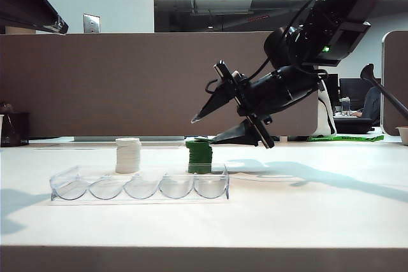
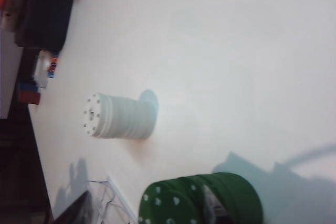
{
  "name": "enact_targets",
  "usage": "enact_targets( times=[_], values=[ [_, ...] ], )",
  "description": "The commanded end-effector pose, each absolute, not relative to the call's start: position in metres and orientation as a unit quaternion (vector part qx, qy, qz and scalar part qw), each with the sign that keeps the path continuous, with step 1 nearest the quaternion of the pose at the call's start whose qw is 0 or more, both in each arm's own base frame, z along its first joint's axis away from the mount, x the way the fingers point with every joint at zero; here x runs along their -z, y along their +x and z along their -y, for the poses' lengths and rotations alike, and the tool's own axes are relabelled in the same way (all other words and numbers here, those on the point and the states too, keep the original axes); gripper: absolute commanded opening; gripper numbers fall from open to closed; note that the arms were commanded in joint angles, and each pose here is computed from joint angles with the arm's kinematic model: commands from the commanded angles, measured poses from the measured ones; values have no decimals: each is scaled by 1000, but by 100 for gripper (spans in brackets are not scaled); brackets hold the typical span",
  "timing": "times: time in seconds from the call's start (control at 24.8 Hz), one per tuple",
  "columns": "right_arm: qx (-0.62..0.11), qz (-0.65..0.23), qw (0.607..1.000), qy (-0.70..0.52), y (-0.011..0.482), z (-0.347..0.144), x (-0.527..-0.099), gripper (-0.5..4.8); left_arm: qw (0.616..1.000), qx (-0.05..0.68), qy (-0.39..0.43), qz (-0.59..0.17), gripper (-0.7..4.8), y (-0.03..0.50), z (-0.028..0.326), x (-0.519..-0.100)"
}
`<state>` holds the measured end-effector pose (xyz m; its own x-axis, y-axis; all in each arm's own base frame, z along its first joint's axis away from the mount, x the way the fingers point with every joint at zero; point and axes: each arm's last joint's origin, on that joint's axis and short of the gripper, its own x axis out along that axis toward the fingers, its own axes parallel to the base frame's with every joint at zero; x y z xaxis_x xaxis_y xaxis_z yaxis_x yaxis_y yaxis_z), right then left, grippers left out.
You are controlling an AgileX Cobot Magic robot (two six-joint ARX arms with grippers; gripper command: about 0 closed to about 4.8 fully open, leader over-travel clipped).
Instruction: Pick up the chip in the box and place it on the pile of chips with the same color.
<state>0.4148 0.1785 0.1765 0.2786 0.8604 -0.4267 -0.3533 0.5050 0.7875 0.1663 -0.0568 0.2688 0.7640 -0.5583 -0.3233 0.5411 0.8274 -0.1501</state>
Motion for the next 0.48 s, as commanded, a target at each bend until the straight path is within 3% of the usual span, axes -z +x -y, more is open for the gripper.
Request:
enact_targets(
  times=[0.04, 0.48],
  values=[
    [-430, -420, 748, 283, 416, -180, -184, 274, 939, 295, -25, -173, -6, 166, 57, -271],
    [-450, -404, 745, 281, 416, -181, -191, 289, 939, 295, -25, -173, -6, 166, 57, -271]
  ],
)
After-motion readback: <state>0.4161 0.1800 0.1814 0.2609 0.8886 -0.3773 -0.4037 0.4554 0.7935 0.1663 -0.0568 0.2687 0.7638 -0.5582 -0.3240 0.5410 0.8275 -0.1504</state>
